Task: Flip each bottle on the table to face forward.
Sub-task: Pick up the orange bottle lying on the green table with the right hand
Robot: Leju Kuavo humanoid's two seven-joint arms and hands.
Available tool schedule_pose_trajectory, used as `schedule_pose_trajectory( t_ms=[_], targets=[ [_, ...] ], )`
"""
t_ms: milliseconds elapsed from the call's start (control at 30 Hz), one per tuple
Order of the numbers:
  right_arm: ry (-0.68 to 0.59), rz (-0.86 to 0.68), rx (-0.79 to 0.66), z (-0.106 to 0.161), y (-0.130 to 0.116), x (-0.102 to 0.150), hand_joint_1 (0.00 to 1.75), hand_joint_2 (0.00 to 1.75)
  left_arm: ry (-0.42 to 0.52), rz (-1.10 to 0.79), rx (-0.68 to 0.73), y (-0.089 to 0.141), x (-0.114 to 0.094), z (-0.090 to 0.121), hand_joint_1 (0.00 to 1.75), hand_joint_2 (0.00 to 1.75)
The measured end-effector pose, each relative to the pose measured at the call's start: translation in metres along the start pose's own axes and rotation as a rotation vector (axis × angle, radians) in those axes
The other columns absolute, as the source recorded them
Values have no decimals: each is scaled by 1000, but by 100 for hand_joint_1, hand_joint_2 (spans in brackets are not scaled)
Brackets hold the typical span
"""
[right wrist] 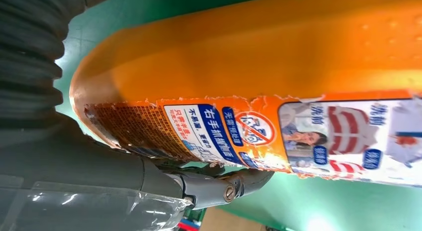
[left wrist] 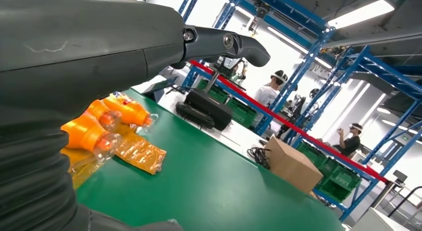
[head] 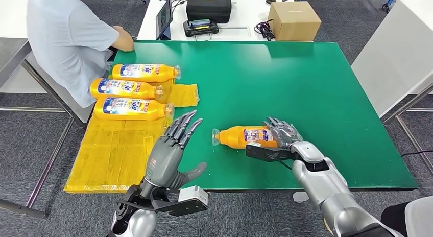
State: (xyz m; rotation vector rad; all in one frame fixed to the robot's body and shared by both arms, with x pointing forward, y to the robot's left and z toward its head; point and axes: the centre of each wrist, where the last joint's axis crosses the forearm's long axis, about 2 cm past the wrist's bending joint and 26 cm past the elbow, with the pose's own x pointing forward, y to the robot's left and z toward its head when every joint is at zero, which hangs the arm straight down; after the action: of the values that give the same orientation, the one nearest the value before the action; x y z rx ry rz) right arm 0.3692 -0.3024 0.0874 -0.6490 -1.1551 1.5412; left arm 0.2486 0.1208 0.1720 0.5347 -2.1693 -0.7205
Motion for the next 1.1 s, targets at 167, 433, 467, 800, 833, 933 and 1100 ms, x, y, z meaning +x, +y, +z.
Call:
schedule_pose_trajectory(
  t_ms=[167, 433, 467, 800, 833, 933, 1100],
  targets=[
    [-23, -45, 43, 1, 0, -12, 175, 175, -5, 9, -7, -2, -1, -1, 0, 175],
    [-151, -285, 77, 13, -6, -47, 175, 175, -22, 58, -6, -6, 0, -7, 0, 175],
    [-159, -313, 75, 16, -5, -51, 175, 175, -21, 70, -4, -6, 0, -7, 0, 175],
    [-309, -575, -71, 34, 31, -24, 175, 175, 147, 536, 103, -11, -16, 0, 0, 175],
    [-322, -583, -94, 35, 35, -13, 175, 175, 181, 584, 123, -11, -19, 2, 0, 175],
    [-374, -624, -149, 38, 44, 27, 175, 175, 282, 719, 162, -14, -28, 9, 0, 175],
    [-538, -711, -230, 38, 34, 88, 175, 175, 446, 1041, 117, -34, -39, 25, 0, 175]
  ],
)
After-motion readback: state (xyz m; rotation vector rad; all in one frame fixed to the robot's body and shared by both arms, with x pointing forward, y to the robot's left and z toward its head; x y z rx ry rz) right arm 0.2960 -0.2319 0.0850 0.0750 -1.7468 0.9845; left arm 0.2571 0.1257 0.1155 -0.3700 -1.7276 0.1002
